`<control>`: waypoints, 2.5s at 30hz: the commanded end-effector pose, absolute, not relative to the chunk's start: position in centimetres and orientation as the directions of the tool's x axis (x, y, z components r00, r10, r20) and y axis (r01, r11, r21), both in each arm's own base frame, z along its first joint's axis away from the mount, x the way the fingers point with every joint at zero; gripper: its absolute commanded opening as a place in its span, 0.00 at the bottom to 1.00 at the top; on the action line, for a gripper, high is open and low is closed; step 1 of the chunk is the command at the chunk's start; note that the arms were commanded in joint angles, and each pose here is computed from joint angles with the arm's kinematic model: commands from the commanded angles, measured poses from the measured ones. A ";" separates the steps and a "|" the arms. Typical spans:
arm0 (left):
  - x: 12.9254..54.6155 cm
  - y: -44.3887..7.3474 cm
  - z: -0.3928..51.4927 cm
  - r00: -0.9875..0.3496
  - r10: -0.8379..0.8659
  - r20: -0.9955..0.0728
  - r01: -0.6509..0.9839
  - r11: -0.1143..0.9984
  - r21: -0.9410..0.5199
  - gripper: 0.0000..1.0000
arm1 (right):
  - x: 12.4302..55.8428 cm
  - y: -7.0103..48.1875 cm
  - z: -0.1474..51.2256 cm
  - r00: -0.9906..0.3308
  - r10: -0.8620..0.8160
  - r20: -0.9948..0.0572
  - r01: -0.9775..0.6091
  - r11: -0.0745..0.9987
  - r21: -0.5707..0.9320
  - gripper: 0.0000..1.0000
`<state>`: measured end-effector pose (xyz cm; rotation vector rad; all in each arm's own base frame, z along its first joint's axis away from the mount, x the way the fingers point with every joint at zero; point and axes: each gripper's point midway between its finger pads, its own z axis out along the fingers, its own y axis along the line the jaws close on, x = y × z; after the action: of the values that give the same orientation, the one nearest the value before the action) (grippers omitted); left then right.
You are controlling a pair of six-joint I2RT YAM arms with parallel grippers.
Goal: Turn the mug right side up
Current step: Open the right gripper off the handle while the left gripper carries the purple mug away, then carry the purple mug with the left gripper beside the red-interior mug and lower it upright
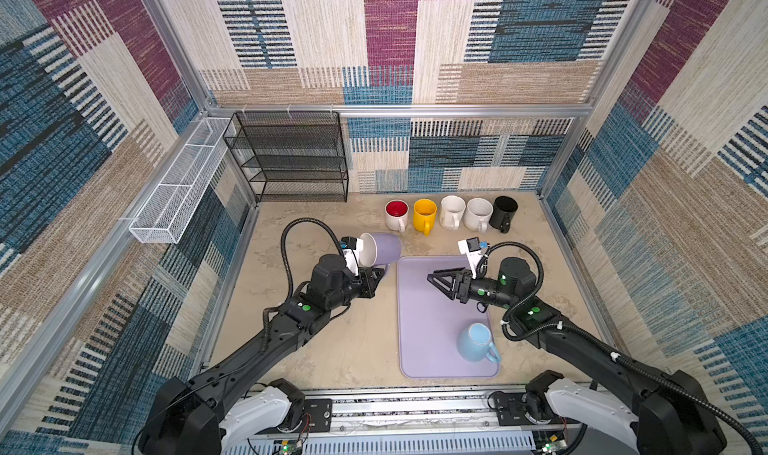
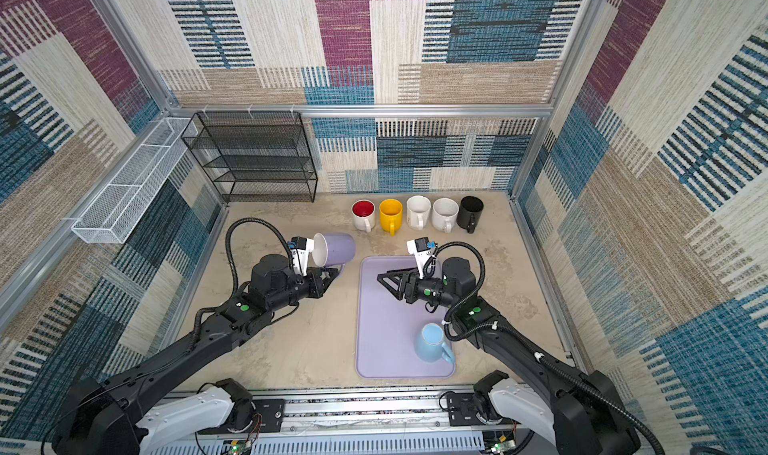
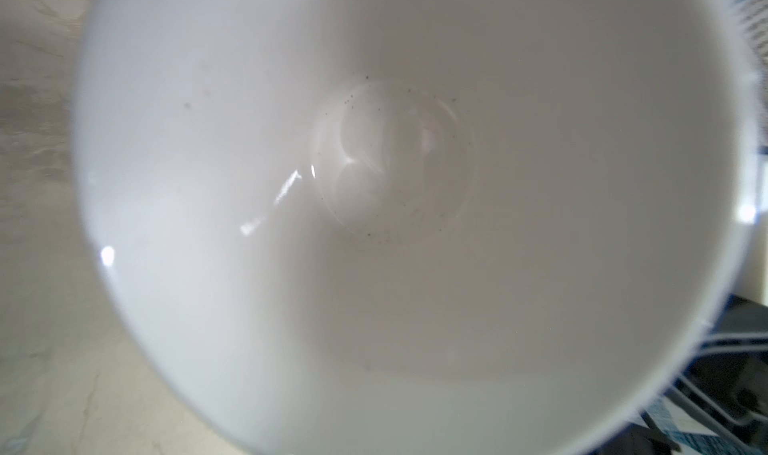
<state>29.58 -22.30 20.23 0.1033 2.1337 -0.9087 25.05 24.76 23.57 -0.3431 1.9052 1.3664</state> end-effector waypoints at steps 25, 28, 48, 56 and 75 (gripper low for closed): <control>37.2 -17.8 17.6 -0.692 0.035 -0.721 0.231 0.957 -0.175 0.00 | 23.6 23.4 23.0 -0.673 0.208 -0.710 -0.596 0.417 0.687 0.58; 38.5 -17.5 16.7 -0.712 0.073 -0.698 0.212 0.971 -0.114 0.00 | 23.5 23.3 22.7 -0.677 0.206 -0.707 -0.588 0.427 0.687 0.57; 49.6 -17.2 10.9 -0.855 0.120 -0.504 0.116 0.992 0.039 0.00 | 21.4 22.0 21.8 -0.690 0.221 -0.690 -0.562 0.436 0.702 0.58; 51.5 -18.0 9.3 -0.876 0.118 -0.468 0.114 0.993 0.036 0.00 | 20.9 21.6 21.9 -0.686 0.226 -0.692 -0.562 0.439 0.701 0.59; 53.7 -17.7 8.6 -0.896 0.121 -0.426 0.086 0.991 0.100 0.00 | 20.2 21.0 21.9 -0.677 0.238 -0.697 -0.561 0.447 0.697 0.60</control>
<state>53.25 -18.42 7.95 0.1502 2.7092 0.0582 20.17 21.04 21.94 -0.2797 1.9275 1.3137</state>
